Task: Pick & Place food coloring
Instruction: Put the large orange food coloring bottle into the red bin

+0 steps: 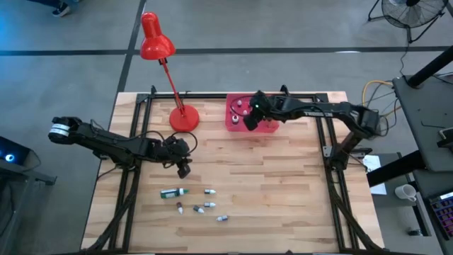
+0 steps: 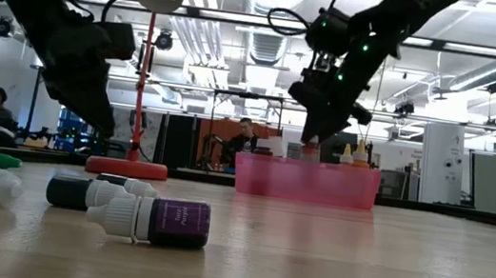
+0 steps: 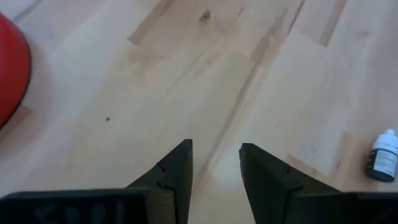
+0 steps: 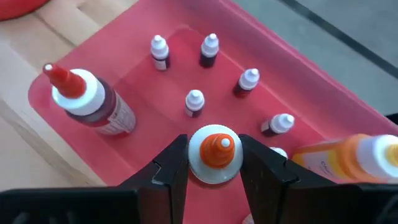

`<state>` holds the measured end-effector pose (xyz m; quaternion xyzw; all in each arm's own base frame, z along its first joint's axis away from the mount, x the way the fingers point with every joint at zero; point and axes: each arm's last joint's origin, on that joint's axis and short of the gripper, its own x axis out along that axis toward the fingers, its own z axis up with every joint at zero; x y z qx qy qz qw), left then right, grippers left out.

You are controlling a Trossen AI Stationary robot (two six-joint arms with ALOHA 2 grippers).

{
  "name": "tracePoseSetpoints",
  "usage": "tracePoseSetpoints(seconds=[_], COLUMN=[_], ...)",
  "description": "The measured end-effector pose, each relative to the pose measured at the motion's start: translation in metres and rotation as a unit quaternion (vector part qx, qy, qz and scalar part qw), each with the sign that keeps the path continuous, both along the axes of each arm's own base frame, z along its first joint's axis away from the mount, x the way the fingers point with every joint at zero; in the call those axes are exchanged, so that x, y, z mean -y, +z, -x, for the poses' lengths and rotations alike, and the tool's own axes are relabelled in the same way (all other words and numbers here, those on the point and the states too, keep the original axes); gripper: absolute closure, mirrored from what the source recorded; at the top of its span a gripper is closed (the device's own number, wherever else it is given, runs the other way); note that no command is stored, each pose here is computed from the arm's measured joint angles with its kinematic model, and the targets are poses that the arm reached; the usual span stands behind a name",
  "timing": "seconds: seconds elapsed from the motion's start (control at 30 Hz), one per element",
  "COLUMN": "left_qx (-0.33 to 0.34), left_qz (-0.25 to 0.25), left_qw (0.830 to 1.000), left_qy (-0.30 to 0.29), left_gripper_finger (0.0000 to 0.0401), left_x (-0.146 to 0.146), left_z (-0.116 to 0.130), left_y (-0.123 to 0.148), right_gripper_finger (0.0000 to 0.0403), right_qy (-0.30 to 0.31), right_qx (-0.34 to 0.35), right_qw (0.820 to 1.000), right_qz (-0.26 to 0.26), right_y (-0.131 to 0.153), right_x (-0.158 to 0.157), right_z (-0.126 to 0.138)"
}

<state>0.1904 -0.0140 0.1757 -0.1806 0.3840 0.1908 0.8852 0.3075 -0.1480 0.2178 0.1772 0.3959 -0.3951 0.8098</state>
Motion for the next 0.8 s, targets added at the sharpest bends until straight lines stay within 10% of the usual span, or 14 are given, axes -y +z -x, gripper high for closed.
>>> tracePoseSetpoints(seconds=[0.8], left_qx=[0.01], left_qz=[0.006], left_qw=[0.999], left_qy=[0.042], left_gripper_finger=[0.0295], left_x=[-0.002], left_z=[0.0], left_y=[0.0], right_gripper_finger=[0.0245], right_qy=[0.052], right_qx=[-0.015], right_qw=[0.998], right_qz=[0.011], right_y=[-0.026], right_x=[0.041], right_z=[-0.002])
